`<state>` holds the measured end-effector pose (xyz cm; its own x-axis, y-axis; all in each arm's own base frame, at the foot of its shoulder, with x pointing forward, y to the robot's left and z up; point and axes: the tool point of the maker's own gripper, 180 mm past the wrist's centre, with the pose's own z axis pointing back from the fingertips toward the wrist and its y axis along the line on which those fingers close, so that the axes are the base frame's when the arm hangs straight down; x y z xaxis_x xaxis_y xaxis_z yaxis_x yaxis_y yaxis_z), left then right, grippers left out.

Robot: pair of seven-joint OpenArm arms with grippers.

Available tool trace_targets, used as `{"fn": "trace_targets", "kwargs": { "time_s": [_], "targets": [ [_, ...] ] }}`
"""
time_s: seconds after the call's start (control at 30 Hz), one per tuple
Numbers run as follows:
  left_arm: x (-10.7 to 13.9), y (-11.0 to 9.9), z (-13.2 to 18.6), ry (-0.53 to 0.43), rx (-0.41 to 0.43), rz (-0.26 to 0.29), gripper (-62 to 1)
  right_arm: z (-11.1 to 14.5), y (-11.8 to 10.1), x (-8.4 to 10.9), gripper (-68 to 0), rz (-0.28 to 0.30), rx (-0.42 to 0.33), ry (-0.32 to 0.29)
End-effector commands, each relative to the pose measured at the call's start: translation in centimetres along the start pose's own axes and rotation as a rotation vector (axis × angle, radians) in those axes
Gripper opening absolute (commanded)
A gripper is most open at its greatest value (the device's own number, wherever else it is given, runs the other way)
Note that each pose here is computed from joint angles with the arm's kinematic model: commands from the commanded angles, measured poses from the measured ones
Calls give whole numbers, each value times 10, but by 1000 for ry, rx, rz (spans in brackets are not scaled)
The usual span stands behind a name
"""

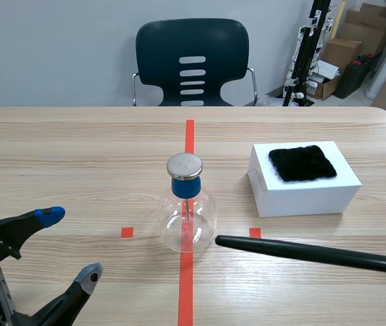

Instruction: Do the electroscope experiment. rub the rod on the fur

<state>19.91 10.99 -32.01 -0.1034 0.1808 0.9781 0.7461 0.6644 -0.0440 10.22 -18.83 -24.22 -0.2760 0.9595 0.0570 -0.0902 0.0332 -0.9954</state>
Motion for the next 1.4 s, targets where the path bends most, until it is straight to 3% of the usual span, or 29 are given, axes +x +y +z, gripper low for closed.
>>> {"fn": "trace_targets", "kwargs": {
  "time_s": [0.0, 0.4, 1.37],
  "targets": [
    [10, 4, -3, -36, -2, -9, 14, -1, -14, -5, -671, 54, -59, 7],
    [10, 4, -3, -36, -2, -9, 14, -1, -14, -10, -671, 53, -60, 32],
    [10, 4, -3, -36, -2, -9, 14, -1, -14, -9, -671, 54, -60, 28]
  ]
}}
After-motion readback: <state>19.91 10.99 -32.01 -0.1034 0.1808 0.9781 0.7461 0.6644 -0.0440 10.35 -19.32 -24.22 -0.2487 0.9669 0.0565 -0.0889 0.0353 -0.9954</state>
